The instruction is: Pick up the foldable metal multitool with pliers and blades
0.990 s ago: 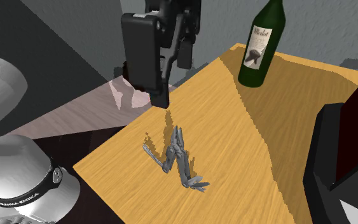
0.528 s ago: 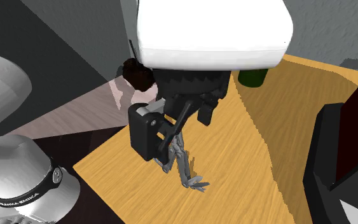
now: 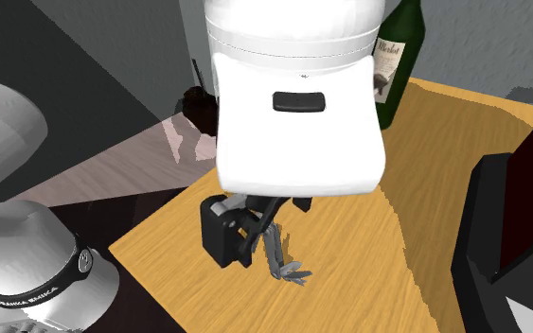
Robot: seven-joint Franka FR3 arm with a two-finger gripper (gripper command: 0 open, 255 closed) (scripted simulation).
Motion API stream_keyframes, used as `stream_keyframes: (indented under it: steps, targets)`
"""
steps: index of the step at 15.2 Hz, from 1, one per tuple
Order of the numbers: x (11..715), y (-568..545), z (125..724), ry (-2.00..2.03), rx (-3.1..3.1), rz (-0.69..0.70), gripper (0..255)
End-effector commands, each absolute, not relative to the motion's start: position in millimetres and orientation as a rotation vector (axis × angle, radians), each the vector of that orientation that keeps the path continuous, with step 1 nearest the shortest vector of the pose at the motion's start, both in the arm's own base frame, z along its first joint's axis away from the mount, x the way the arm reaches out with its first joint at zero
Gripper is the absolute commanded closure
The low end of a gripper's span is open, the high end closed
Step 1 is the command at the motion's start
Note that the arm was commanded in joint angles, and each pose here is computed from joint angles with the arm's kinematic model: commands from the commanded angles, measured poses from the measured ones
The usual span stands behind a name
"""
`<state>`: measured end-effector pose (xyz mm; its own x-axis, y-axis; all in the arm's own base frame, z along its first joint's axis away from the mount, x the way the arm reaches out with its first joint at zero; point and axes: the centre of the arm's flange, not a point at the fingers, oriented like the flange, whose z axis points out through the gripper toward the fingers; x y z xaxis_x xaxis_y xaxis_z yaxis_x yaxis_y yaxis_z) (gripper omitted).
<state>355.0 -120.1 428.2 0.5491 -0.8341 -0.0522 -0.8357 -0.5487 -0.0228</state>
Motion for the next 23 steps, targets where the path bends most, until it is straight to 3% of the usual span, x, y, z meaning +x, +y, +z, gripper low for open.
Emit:
stream_keyframes:
  steps: [1, 10, 23]
  targets:
    - [355.0, -120.2, 426.6, 1.470, -2.725, 0.054, 255]
    - [354.4, -120.2, 426.6, 1.470, -2.725, 0.054, 255]
    - [354.4, -120.2, 495.3, 1.470, -2.725, 0.054, 255]
